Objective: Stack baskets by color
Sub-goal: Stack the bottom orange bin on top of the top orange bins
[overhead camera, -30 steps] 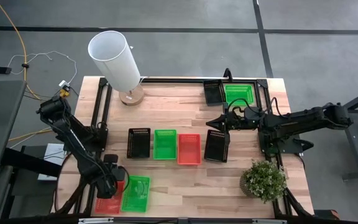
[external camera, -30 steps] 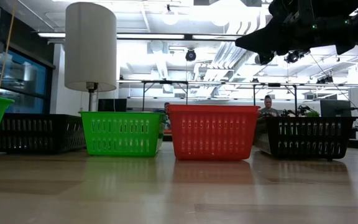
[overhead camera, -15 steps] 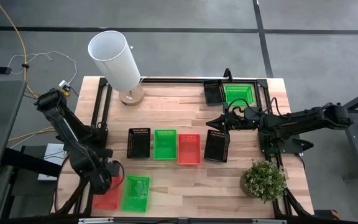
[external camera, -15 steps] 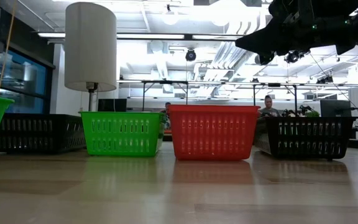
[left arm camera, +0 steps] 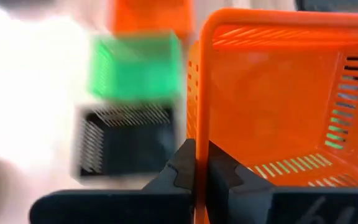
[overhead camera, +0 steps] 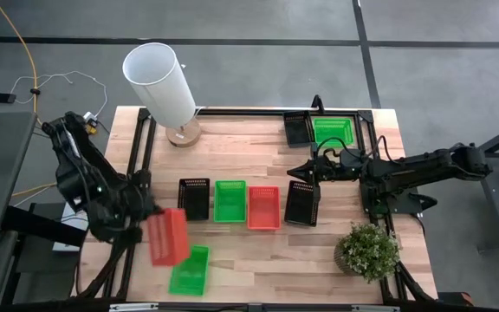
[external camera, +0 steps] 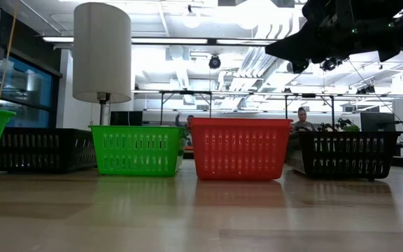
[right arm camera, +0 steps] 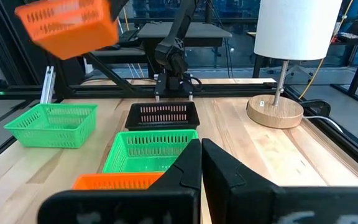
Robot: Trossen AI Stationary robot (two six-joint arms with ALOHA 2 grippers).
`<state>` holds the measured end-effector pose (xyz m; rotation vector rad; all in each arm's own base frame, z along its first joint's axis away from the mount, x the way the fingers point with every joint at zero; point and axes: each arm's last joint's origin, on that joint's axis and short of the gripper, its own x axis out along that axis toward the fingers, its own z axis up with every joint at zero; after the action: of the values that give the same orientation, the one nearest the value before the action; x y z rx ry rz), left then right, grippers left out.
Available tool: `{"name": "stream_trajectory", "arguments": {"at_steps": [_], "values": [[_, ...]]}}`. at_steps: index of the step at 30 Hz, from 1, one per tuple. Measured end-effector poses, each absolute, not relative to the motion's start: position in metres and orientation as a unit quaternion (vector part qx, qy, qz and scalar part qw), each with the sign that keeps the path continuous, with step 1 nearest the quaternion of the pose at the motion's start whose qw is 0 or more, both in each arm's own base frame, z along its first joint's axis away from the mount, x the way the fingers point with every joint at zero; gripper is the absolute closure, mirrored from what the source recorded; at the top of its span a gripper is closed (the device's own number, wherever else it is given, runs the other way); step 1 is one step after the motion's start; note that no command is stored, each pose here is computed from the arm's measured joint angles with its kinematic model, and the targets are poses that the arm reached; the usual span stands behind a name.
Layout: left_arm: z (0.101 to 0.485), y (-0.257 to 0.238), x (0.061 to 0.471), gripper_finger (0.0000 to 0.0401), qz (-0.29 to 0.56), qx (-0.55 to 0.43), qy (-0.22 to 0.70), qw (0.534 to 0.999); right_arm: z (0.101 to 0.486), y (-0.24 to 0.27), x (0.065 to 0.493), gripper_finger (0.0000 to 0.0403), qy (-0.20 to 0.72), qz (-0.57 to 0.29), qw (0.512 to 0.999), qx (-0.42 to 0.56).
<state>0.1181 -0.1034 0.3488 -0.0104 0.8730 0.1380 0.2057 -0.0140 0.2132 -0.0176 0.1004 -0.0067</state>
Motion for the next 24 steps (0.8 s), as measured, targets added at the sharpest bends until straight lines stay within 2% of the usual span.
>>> {"name": "stream_trajectory", "arguments": {"at_steps": [5,10,24], "values": [[0.355,-0.084,0.131,0.0401,0.094,0.054,0.335,0.936,0.213,-0.014,0.206,0.0403,0.052,-0.003,0.999,-0.009],[0.343,-0.067,0.154,0.0401,0.044,0.085,0.24,0.966,0.213,-0.014,0.206,0.0403,0.052,-0.003,0.999,-0.009],[0.244,0.007,0.191,0.0401,0.011,0.038,0.086,0.996,0.213,-0.014,0.206,0.0403,0.052,0.003,0.999,0.004]]}}
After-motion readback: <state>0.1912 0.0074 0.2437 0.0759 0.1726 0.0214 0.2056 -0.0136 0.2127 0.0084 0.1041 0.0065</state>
